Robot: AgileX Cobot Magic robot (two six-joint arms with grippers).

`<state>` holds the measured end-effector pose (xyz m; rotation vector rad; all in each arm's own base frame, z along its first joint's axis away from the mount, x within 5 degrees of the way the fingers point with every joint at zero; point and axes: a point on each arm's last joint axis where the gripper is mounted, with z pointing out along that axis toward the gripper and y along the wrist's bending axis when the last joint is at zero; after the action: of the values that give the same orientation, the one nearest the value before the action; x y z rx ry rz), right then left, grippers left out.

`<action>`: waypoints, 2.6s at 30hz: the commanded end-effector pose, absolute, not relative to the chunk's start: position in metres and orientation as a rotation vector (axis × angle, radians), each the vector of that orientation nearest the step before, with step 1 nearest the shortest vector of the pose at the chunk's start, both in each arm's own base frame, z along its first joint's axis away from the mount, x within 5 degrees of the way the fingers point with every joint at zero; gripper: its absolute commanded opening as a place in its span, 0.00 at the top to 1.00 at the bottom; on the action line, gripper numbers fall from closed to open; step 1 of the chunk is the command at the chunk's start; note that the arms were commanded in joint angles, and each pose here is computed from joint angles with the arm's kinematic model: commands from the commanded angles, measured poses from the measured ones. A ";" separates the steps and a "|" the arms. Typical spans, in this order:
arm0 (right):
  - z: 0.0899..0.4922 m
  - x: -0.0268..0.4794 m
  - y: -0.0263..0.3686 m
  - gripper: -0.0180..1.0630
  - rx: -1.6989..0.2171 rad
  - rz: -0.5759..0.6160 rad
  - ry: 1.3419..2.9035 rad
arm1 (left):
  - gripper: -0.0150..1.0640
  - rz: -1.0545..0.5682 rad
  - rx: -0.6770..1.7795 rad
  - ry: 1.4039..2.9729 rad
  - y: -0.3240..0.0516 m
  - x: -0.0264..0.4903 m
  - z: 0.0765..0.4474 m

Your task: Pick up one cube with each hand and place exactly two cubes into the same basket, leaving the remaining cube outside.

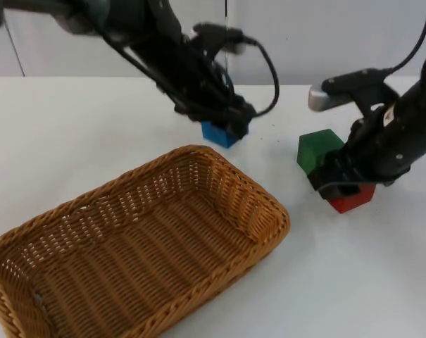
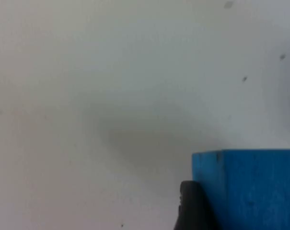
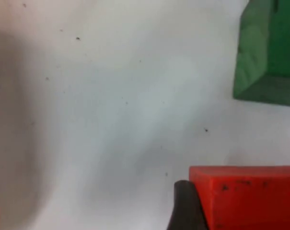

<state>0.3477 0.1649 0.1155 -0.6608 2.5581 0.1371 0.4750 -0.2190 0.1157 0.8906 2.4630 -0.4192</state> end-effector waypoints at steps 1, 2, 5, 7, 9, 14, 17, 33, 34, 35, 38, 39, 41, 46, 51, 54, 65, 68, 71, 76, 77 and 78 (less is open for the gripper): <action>0.130 0.345 0.165 0.98 -0.671 0.137 2.558 | 0.99 -0.434 0.893 2.428 -0.222 0.473 0.139; 0.137 0.343 0.164 0.98 -0.673 0.137 2.563 | 0.99 -0.437 0.896 2.417 -0.222 0.472 0.148; 0.151 0.339 0.162 0.98 -0.674 0.138 2.562 | 0.99 -0.441 0.901 2.396 -0.221 0.469 0.166; 0.172 0.334 0.160 0.98 -0.670 0.144 2.543 | 0.99 -0.453 0.895 2.375 -0.221 0.465 0.187; 0.192 0.329 0.157 0.98 -0.663 0.151 2.514 | 0.99 -0.468 0.880 2.370 -0.220 0.460 0.205; 0.223 0.320 0.153 0.98 -0.650 0.163 2.460 | 0.99 -0.480 0.887 2.360 -0.217 0.452 0.230; 0.243 0.312 0.150 0.98 -0.641 0.171 2.422 | 0.99 -0.486 0.894 2.350 -0.216 0.447 0.244; 0.270 0.301 0.144 0.98 -0.624 0.185 2.355 | 0.99 -0.413 0.859 2.382 -0.200 0.430 0.286; 0.270 0.301 0.144 0.98 -0.624 0.185 2.355 | 0.99 -0.410 0.861 2.394 -0.199 0.429 0.285; 0.270 0.302 0.145 0.98 -0.623 0.185 2.353 | 0.99 -0.402 0.852 2.409 -0.198 0.429 0.285; 0.271 0.302 0.145 0.98 -0.619 0.189 2.351 | 0.99 -0.362 0.855 2.444 -0.195 0.428 0.283; 0.271 0.302 0.145 0.98 -0.618 0.190 2.348 | 0.99 -0.343 0.863 2.456 -0.194 0.428 0.282; 0.271 0.302 0.145 0.98 -0.618 0.190 2.348 | 0.99 -0.318 0.878 2.475 -0.192 0.426 0.279; 0.271 0.302 0.145 0.98 -0.616 0.191 2.339 | 0.99 -0.290 0.890 2.503 -0.188 0.421 0.271; 0.272 0.303 0.145 0.98 -0.614 0.192 2.332 | 0.99 -0.274 0.860 2.481 -0.179 0.409 0.272; 0.270 0.304 0.145 0.98 -0.617 0.189 2.336 | 0.99 -0.264 0.837 2.481 -0.170 0.402 0.274; 0.262 0.308 0.152 0.98 -0.641 0.187 2.341 | 0.99 -0.234 0.640 2.532 -0.108 0.365 0.264; 0.261 0.309 0.159 0.98 -0.687 0.188 2.336 | 0.99 -0.228 0.608 2.541 -0.099 0.354 0.259; 0.261 0.310 0.182 0.98 -0.760 0.208 2.314 | 0.99 -0.220 0.587 2.554 -0.090 0.336 0.255; 0.255 0.313 0.212 0.98 -0.841 0.233 2.306 | 0.99 -0.222 0.551 2.576 -0.085 0.316 0.248; 0.253 0.314 0.219 0.98 -0.860 0.238 2.306 | 0.99 -0.224 0.544 2.581 -0.084 0.311 0.245; 0.251 0.314 0.227 0.98 -0.881 0.245 2.303 | 0.99 -0.227 0.533 2.574 -0.083 0.306 0.244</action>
<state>0.3138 0.2148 0.2519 -0.8470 2.3129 0.2336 0.3128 -0.0844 0.2412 0.5848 2.5989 -0.2082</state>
